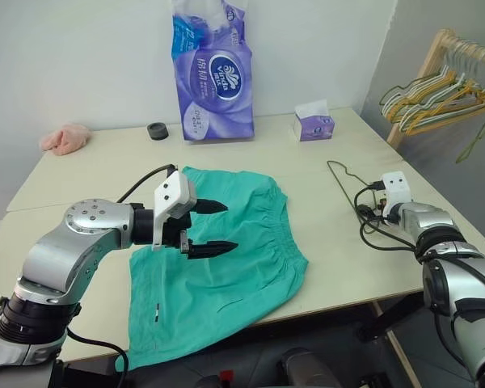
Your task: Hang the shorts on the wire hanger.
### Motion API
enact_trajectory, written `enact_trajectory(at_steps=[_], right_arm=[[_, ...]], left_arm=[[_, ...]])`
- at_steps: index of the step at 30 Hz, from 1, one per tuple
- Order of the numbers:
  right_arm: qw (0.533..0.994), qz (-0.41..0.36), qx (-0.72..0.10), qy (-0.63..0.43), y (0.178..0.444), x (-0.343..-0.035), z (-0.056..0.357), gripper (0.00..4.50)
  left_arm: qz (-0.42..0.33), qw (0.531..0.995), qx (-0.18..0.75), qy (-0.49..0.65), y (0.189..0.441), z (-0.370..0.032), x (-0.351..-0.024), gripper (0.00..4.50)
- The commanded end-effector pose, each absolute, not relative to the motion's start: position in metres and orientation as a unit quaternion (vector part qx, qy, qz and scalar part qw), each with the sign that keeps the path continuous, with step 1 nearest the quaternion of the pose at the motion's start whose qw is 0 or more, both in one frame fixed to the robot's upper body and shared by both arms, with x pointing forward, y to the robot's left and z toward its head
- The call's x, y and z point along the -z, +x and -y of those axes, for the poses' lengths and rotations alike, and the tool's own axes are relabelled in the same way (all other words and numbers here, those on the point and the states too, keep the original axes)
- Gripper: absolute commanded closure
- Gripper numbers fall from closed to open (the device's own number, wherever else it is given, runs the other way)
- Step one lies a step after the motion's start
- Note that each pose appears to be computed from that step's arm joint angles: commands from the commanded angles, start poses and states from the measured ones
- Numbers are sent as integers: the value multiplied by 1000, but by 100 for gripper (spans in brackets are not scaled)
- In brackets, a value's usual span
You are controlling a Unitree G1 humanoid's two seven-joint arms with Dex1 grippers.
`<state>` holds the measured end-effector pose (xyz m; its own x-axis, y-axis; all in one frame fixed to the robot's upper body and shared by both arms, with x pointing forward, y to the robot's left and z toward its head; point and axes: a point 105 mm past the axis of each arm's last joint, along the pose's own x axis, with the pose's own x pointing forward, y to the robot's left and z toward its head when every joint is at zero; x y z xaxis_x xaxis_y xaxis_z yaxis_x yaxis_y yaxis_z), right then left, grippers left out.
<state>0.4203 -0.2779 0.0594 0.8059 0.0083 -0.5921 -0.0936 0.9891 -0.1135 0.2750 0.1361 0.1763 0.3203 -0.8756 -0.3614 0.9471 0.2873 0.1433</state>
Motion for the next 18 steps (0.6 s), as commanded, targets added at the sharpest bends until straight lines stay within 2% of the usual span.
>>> enact_trajectory(at_steps=[1, 9, 14, 18], right_arm=[[944, -327, -2, -46, 415, -52, 284, 166], [929, -368, -10, -46, 399, -24, 281, 439], [936, -351, 19, -28, 399, -25, 289, 445], [952, -306, -12, -15, 414, -47, 279, 445]], left_arm=[[-88, 796, 570, 184, 275, -136, -184, 0], [-87, 802, 561, 185, 273, -139, -182, 0], [-84, 817, 542, 179, 277, -144, -183, 0], [-76, 844, 501, 175, 289, -156, -186, 0]])
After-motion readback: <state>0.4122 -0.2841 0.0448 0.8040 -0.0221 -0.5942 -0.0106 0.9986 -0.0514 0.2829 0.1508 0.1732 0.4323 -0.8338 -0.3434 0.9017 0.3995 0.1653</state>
